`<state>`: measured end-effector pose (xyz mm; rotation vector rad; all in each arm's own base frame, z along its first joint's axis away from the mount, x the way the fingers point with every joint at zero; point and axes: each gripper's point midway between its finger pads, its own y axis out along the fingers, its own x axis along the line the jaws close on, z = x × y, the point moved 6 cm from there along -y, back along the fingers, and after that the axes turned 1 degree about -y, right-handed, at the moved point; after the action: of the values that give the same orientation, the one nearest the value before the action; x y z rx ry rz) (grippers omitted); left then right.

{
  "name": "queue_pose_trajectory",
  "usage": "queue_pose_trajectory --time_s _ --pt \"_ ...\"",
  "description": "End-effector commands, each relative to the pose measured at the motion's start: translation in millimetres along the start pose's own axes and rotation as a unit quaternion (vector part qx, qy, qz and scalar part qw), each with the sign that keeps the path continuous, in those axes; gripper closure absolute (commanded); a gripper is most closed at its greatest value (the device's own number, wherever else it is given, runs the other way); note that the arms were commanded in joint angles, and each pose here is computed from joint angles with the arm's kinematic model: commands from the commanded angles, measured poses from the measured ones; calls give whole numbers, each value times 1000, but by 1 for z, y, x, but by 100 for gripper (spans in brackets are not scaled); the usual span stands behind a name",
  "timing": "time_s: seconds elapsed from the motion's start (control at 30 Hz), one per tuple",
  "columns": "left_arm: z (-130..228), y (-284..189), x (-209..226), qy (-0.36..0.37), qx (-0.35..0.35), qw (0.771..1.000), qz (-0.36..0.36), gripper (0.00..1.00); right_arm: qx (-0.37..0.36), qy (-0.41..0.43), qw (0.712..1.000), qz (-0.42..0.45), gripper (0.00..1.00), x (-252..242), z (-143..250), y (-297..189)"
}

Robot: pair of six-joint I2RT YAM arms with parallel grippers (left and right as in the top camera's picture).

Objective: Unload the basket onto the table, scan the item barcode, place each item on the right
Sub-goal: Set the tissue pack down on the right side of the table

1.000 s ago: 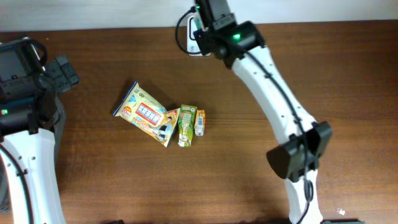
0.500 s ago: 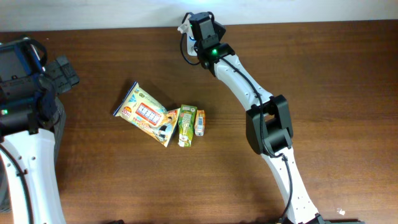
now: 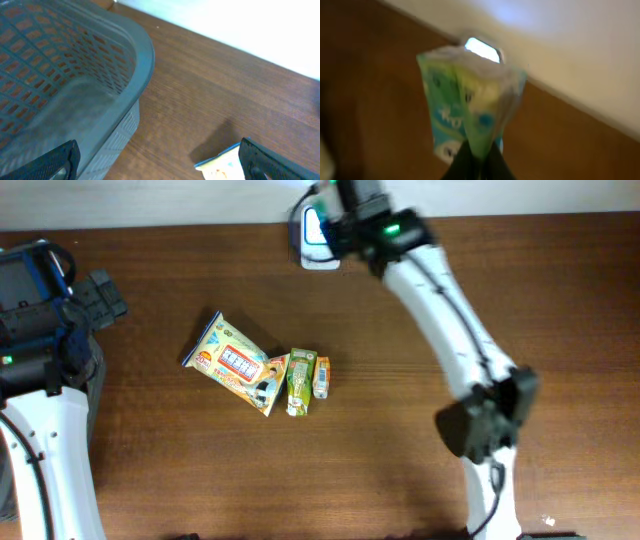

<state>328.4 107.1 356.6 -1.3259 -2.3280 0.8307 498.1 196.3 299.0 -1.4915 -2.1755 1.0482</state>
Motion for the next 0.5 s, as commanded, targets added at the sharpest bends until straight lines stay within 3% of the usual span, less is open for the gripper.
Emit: queue_pose_trajectory --time_s 0.0,0.07,0.17,0.33,0.43,0.47 --pt "-5 -7 3 -1 -13 1000 -2 1 96 120 988 -3 96 -48 42 -39" --pt "-5 -7 3 -1 -13 1000 -2 1 216 187 958 25 96 -96 101 -42" --pt "-3 -7 3 0 -6 1000 -4 1 314 286 904 52 96 -152 183 -24" --pt "-3 -7 3 0 -6 1000 -4 1 356 372 857 23 96 -170 294 28" --pt "-3 -7 3 0 -6 1000 -4 1 353 413 838 42 96 -192 318 23" --pt "-2 -7 3 1 -5 1000 -4 1 349 435 829 30 85 -199 323 17"
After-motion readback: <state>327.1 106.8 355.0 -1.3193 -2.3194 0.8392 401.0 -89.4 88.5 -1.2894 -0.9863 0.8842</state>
